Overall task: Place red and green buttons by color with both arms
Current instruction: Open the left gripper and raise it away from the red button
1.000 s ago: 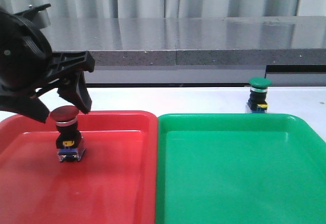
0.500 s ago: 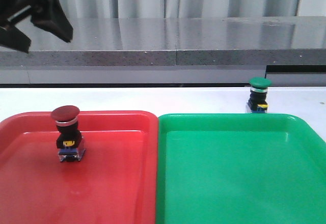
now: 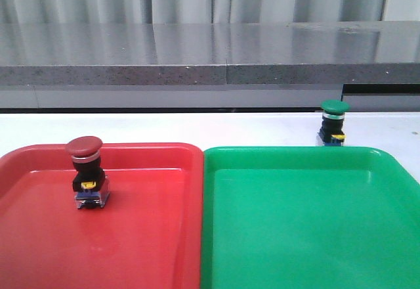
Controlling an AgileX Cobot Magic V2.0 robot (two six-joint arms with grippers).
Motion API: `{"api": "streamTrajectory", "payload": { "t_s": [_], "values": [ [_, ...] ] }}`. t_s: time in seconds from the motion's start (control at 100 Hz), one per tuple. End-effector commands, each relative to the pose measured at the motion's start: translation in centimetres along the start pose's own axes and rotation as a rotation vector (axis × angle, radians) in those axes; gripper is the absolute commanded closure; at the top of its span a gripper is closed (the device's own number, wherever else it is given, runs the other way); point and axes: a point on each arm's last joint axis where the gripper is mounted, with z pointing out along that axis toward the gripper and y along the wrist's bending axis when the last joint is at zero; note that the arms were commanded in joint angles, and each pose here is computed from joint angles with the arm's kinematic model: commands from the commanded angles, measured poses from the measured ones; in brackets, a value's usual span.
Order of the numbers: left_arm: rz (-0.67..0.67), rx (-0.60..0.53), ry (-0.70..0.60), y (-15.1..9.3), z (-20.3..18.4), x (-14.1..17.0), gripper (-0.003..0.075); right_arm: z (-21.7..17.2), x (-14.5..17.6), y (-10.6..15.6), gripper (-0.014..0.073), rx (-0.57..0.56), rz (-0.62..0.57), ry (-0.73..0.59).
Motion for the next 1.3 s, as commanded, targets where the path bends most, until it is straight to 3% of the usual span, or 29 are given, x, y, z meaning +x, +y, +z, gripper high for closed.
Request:
{"api": "streamTrajectory", "payload": {
  "t_s": [0.0,0.33,0.67,1.29],
  "values": [
    [0.009,0.023,-0.162,-0.1,-2.3,-0.9,0.0267,-0.3,-1.2,-0.1,0.0662,0.016,-0.014,-0.105],
    [0.023,0.042,-0.29,0.5,-7.9,2.7,0.0496,-0.3,-1.2,-0.1,0.0662,0.016,-0.014,-0.105],
    [0.03,0.046,-0.324,0.7,-9.1,3.6,0.0741,-0.3,-1.2,-0.1,0.0662,0.016,-0.014,-0.105],
    [0.032,0.046,-0.325,0.7,-9.1,3.6,0.0739,-0.3,-1.2,-0.1,0.0662,0.016,-0.014,-0.105]
  ]
}}
